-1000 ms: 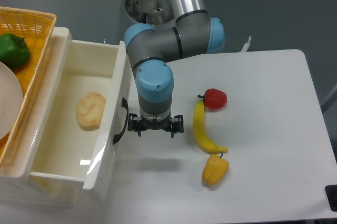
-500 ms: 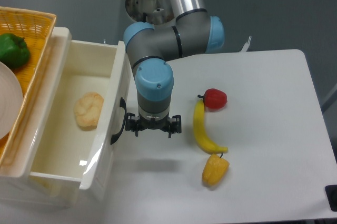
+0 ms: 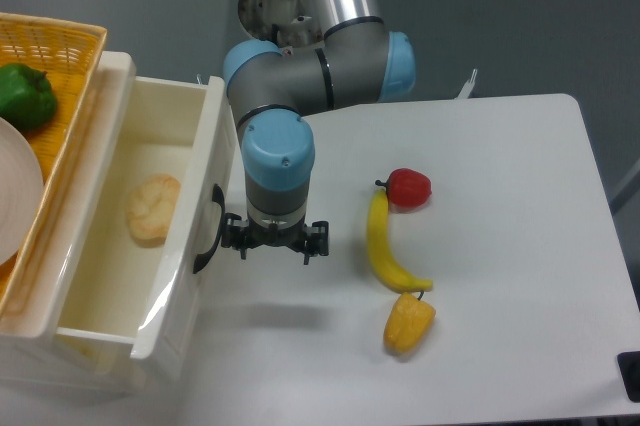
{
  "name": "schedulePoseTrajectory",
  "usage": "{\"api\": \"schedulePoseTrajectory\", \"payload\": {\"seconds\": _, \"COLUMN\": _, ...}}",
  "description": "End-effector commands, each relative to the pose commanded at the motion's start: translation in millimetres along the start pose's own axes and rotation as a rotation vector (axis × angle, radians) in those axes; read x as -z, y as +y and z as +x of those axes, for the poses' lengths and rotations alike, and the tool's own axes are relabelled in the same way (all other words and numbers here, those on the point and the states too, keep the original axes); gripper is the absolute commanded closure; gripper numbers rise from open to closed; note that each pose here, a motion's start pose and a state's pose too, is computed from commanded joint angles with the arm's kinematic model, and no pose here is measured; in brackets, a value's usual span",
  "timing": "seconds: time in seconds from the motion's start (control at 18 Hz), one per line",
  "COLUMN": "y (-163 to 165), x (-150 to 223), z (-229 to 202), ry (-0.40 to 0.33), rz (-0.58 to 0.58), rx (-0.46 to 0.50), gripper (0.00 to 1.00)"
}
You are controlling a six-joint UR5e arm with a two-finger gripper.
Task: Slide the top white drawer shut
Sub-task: 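Push the drawer front with the gripper into the cabinet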
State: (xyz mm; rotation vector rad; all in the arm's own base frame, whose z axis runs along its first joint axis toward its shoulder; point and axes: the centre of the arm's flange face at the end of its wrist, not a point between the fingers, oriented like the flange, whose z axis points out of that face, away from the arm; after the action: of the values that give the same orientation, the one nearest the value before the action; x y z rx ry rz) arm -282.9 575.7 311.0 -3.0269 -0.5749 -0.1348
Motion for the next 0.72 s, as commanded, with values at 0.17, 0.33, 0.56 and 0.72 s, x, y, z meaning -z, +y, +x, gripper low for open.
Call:
{"api": "schedulePoseTrajectory", "payload": {"seconds": 0.17, "y": -0.8, "x": -1.2, "z": 11.7, "ry": 0.001, "rz": -0.002, "rx": -0.015, "gripper": 0.0}}
{"api": "schedulePoseTrajectory", "payload": {"seconds": 0.33, "y": -1.8, "x": -1.5, "z": 22.4, "ry": 0.001, "rz": -0.002, "rx": -0.032, "gripper": 0.0}}
{"api": "schedulePoseTrajectory", "payload": {"seconds": 0.56, "y": -2.3, "x": -3.1, "z": 38.1, "ry": 0.002, "rz": -0.004, "rx": -0.055, "gripper": 0.0}}
{"api": "schedulePoseTrajectory", "payload": {"seconds": 0.72, "y": -2.2, "x": -3.0, "z": 47.0, "ry": 0.002, "rz": -0.004, "rx": -0.067, "gripper": 0.0}}
